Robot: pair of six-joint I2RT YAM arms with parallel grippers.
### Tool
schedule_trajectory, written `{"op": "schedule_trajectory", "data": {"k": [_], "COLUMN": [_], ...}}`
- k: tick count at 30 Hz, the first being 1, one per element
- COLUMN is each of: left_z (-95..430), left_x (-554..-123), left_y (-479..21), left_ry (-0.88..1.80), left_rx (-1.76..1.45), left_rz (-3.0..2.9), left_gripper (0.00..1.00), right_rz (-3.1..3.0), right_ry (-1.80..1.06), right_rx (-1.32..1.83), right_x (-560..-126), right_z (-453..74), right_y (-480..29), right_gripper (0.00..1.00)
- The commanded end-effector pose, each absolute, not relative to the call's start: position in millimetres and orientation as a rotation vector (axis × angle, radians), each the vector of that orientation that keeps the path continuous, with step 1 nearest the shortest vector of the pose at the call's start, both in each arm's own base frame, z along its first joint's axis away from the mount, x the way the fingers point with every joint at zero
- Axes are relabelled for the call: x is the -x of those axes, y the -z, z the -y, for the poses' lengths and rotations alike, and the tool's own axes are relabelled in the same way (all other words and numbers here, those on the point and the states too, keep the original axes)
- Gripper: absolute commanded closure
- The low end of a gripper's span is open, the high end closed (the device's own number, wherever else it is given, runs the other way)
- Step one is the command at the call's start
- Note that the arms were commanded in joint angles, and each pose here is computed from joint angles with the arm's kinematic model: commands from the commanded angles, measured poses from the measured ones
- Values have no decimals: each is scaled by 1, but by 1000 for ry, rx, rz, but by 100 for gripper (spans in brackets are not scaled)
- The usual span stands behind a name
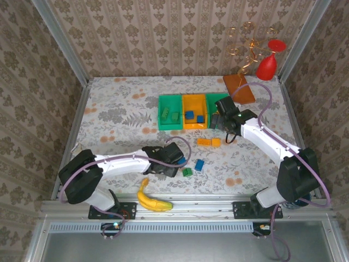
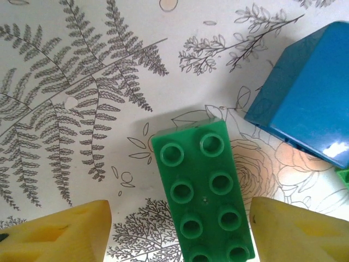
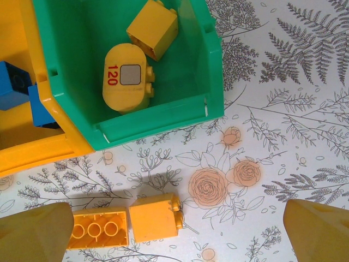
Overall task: Sort the legos into containers by color
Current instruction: Rotate the lego at the bottom-center of the table, then pick up the lego from the middle-left of the table.
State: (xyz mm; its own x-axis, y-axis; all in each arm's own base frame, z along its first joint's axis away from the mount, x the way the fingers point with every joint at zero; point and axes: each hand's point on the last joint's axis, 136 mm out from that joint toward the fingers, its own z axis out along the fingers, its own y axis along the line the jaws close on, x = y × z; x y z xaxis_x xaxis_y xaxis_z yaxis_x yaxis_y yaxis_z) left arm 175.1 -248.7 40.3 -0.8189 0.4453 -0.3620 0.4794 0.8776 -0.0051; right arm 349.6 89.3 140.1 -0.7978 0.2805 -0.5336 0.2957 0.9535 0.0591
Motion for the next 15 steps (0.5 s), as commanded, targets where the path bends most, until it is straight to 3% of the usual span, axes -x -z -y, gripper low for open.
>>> {"op": "schedule_trajectory", "data": {"k": [1,7,15], "left_z": [247,255,252], "left_x": [-177,-178,-176], "left_y": [-47,-43,-25], "left_ry": [149,171,169], "left_rx": [-672,-695,-704], "left_rz": [-2685,-2686,-2740], "left_gripper": [29,24,33], "right_rz": [-2546,-2544,-2537], "right_ry": [41,40,36], "right_rx": [-433,-431,-432], "right_x": [-351,-351,-350], "right_z": [-91,-90,-90], "right_y": [-137,-139,-142], "right_gripper": [0,0,0]}}
